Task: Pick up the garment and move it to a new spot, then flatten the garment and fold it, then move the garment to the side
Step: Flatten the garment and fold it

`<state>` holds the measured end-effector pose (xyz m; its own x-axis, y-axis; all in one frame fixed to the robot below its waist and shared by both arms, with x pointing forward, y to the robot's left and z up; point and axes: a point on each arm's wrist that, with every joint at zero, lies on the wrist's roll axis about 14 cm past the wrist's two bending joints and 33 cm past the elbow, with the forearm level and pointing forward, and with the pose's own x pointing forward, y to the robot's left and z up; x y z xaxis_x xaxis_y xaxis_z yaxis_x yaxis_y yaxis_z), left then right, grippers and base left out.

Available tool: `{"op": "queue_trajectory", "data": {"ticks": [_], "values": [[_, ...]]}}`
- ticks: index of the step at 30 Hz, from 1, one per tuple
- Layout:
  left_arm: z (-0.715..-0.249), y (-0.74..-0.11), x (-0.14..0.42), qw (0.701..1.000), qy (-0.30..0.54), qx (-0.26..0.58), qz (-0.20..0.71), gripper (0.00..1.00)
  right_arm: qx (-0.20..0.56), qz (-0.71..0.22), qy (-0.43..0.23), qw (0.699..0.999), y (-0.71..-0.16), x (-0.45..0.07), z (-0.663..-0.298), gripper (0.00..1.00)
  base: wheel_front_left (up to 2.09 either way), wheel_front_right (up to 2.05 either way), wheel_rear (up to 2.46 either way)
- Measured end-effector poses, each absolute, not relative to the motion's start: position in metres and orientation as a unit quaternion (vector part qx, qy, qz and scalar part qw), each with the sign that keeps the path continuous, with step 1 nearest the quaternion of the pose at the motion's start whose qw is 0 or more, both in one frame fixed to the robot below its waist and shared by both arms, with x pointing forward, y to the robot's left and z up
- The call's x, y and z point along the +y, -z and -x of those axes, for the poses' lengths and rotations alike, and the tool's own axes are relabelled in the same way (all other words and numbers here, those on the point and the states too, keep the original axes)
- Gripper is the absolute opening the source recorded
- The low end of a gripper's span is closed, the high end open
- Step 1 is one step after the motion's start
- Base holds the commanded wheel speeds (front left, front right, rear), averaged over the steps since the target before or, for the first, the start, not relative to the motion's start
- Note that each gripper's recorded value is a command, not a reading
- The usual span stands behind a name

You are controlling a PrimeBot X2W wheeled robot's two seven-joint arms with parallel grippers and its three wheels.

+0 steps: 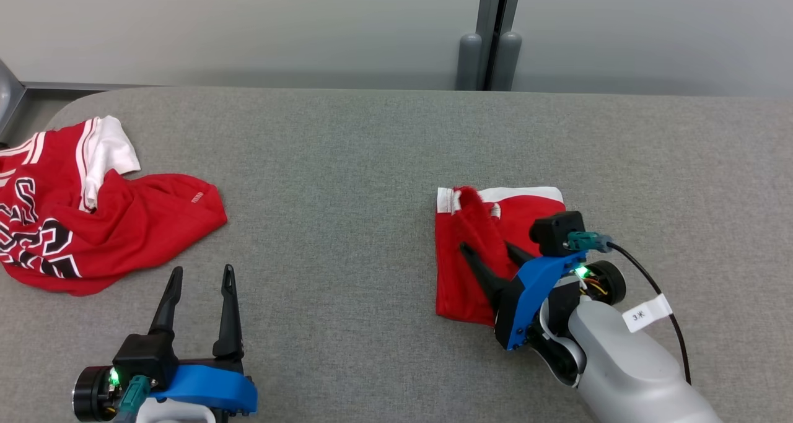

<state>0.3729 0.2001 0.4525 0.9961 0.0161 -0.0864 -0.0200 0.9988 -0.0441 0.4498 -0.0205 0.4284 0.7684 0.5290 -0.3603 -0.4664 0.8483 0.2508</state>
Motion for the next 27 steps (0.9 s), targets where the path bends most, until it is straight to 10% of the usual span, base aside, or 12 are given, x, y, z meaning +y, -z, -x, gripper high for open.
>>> {"op": "queue_trajectory", "data": {"ticks": [15,27], "values": [[-0.369,-0.459,0.196,0.999,0.0,0.033,0.015,1.0,0.039,-0.057,-0.176,0.982,-0.495,-0.115,-0.458,1.0,0.0,0.0,0.0],[-0.364,-0.456,0.19,0.999,0.013,0.039,0.006,1.0,-0.02,-0.085,-0.07,0.994,-0.5,-0.173,-0.391,1.0,0.0,0.0,0.0]]}}
